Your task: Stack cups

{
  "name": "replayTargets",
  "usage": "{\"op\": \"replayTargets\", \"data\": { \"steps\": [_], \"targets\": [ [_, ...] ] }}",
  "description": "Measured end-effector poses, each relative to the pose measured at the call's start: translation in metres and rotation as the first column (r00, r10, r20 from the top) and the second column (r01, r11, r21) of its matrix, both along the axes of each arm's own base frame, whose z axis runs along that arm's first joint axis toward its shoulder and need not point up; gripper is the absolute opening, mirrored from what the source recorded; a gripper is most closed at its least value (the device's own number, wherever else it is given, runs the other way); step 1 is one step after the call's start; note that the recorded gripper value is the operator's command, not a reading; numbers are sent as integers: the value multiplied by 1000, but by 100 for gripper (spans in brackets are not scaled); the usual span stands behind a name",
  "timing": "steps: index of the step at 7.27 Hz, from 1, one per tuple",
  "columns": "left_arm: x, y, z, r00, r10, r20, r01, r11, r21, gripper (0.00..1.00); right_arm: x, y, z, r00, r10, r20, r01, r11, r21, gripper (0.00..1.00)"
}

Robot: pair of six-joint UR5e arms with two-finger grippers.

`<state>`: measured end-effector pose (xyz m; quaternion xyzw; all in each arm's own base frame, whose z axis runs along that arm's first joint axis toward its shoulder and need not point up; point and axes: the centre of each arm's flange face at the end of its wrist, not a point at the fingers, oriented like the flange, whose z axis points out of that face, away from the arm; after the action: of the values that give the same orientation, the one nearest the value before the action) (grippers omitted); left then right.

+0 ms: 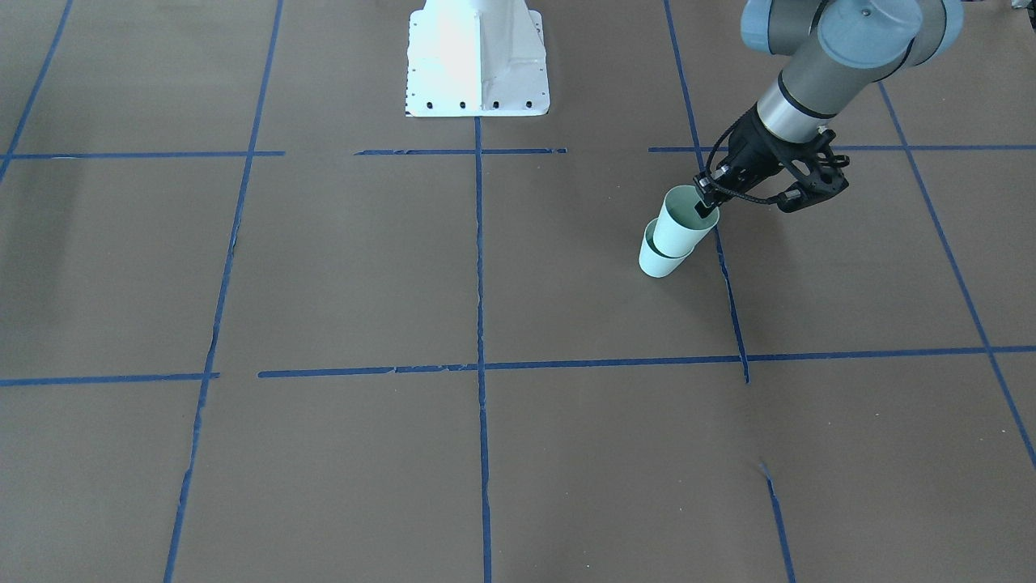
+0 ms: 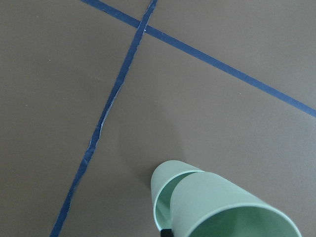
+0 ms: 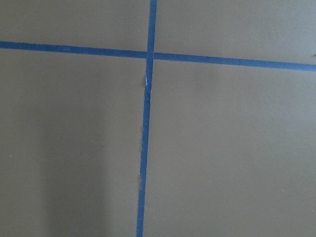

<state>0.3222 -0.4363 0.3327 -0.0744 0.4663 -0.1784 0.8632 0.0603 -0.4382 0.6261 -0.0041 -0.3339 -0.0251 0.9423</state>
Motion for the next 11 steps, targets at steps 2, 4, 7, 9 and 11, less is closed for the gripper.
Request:
{"op": "replayTargets", "data": {
  "steps": [2, 4, 7, 9, 11],
  "targets": [
    [2, 2, 1, 1000, 3, 3, -3, 1000, -2, 0, 0, 0, 0, 1000, 0, -1, 0, 1000, 0, 100],
    [3, 3, 3, 1000, 7, 6, -7, 1000, -5, 52, 0, 0, 0, 1000, 0, -1, 0, 1000, 0, 100],
    [8, 5, 8, 1000, 17, 13, -17, 1000, -14, 63, 0, 0, 0, 1000, 0, 0, 0, 1000, 0, 100],
    [-1, 3, 8, 1000, 22, 11, -22, 1000, 14, 62, 0, 0, 0, 1000, 0, 0, 0, 1000, 0, 100],
    [-54, -13, 42, 996, 66, 67, -76, 985, 154, 62, 0, 0, 0, 1000, 0, 0, 0, 1000, 0, 100]
  ]
}}
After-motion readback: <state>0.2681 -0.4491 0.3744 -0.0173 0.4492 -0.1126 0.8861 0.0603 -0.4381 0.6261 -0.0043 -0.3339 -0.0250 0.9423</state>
